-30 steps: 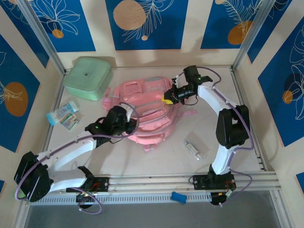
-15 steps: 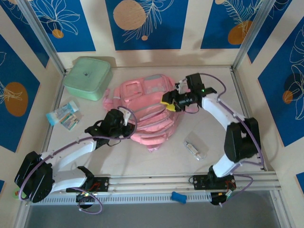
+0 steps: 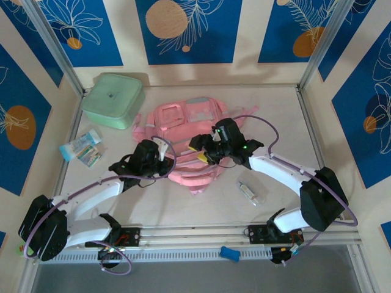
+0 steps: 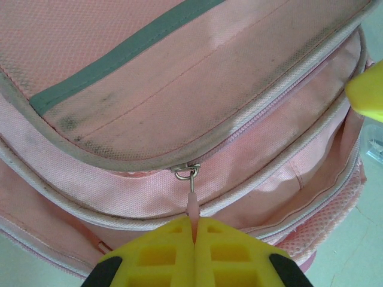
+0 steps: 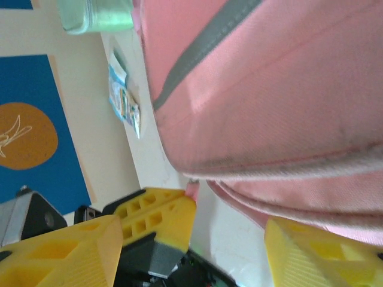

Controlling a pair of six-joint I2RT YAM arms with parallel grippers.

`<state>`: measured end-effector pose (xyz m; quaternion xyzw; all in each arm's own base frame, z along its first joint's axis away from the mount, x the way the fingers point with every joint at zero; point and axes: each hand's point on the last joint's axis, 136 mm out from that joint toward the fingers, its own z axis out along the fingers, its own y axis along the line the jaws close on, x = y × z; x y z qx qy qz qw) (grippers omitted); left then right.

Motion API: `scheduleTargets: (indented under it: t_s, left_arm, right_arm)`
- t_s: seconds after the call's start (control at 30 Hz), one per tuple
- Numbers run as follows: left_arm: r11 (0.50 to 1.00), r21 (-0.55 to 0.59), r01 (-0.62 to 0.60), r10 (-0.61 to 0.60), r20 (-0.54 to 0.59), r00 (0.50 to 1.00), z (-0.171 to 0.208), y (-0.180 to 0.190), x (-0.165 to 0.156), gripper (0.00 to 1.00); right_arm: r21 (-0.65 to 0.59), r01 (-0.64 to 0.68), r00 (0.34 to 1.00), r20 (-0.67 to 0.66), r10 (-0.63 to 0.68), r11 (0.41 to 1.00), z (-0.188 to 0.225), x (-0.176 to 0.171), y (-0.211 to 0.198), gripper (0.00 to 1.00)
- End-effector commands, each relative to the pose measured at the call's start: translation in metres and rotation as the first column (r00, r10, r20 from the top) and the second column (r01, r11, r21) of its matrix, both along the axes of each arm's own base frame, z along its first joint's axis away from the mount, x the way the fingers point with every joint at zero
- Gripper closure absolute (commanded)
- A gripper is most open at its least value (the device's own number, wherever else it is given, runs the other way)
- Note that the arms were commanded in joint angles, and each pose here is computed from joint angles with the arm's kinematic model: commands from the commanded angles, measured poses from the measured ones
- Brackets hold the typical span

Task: Pack the student bag
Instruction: Unzip the student bag at the center of the table.

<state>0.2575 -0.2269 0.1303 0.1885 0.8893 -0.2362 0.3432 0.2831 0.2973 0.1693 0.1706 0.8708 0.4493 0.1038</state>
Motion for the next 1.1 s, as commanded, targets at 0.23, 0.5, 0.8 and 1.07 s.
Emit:
scheduleTargets:
  t_s: [0.23,0.5,0.8,1.07]
  left_arm:
    - [1.0,-0.017,0.003,-0.002,0.056,0.998,0.016,0.005,-0.004,1.0]
    - [1.0,0.001,0.001,-0.001,0.056,0.998,0.014,0.009,-0.005,1.0]
    - [0.995,0.068,-0.066,0.063,0.051,0.997,-0.004,0.031,-0.01,1.0]
    - [0.975,0.18,-0.13,0.11,0.117,0.987,-0.008,0.034,0.025,1.0]
  right_arm:
    - [-0.066,0.177,0.984,0.05,-0.174,0.982,-0.007,0.038,0.007,0.42]
    - [-0.141,0.169,0.979,0.14,-0.149,0.975,-0.002,0.043,0.0,0.86]
    - [-0.101,-0.013,0.988,0.154,0.029,0.995,0.017,0.044,-0.032,1.0]
    - [-0.034,-0.12,0.984,0.131,0.123,0.992,0.025,0.044,-0.059,1.0]
